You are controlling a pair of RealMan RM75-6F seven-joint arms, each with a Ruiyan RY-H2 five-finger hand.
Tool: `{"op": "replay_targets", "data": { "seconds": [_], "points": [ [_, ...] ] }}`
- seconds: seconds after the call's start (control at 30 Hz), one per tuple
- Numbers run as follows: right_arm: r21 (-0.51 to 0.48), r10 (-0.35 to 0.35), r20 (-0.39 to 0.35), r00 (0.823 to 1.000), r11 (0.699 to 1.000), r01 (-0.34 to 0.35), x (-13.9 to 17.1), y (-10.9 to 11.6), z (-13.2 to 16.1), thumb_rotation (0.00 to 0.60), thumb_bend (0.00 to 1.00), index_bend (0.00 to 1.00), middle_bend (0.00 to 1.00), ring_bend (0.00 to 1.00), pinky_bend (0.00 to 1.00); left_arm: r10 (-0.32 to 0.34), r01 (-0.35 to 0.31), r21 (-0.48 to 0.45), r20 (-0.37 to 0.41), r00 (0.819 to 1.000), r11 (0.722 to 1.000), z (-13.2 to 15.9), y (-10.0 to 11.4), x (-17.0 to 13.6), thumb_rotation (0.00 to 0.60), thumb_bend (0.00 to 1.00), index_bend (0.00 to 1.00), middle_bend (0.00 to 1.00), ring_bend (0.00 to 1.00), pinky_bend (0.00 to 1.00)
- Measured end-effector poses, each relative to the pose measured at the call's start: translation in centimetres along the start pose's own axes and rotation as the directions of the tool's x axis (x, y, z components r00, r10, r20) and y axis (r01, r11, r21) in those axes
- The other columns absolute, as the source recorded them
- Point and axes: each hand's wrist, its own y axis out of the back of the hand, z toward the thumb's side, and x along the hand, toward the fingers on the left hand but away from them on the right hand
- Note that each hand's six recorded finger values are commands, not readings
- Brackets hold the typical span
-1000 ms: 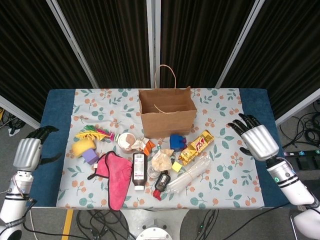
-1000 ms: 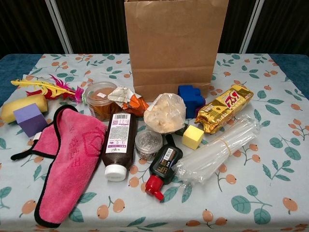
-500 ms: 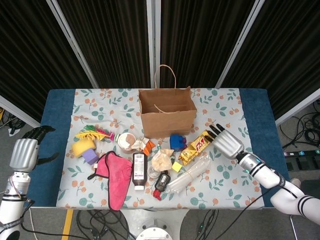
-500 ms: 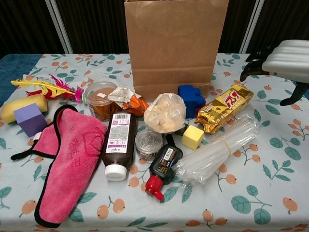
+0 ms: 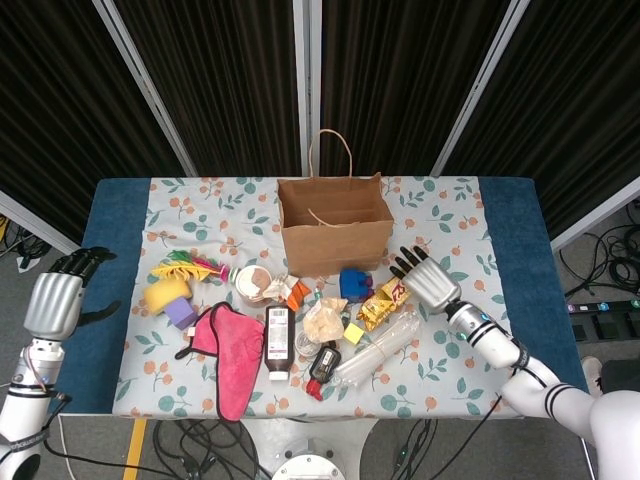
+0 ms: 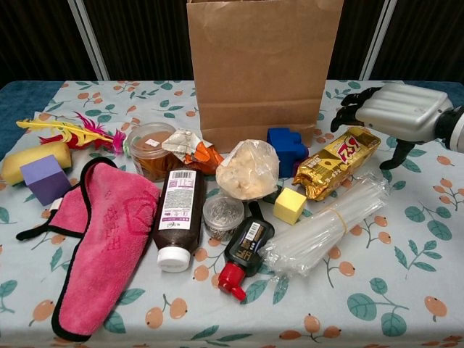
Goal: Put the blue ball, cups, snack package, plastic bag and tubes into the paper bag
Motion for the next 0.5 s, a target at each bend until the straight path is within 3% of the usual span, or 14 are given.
{"op": "replay_targets", "data": {
  "seconds": [0.17,0.5],
  "points": [
    [-0.010,-0.023,-0.006,1.000,1.000,0.023,-0.8,-0.3,1.4,0.600,0.10,0.22,0.23,0.09,0.19,-0.002,0.002,0.001,-0.002,1.000,1.000,-0.2,0.0,-0.1,0.600,0.17,0.33,0.36,0.27,0.33],
    [0.002,-0.020,-0.008,1.000,1.000,0.020,-1.0,-1.1,2.1,0.600,0.17,0.44,0.38,0.22,0.27,-0.008,0.007,-0.008,-0.011,1.000,1.000,-0.3,-0.2,-0.2,0.600,0.17,0.33,0.36,0.27,0.34]
  ]
}}
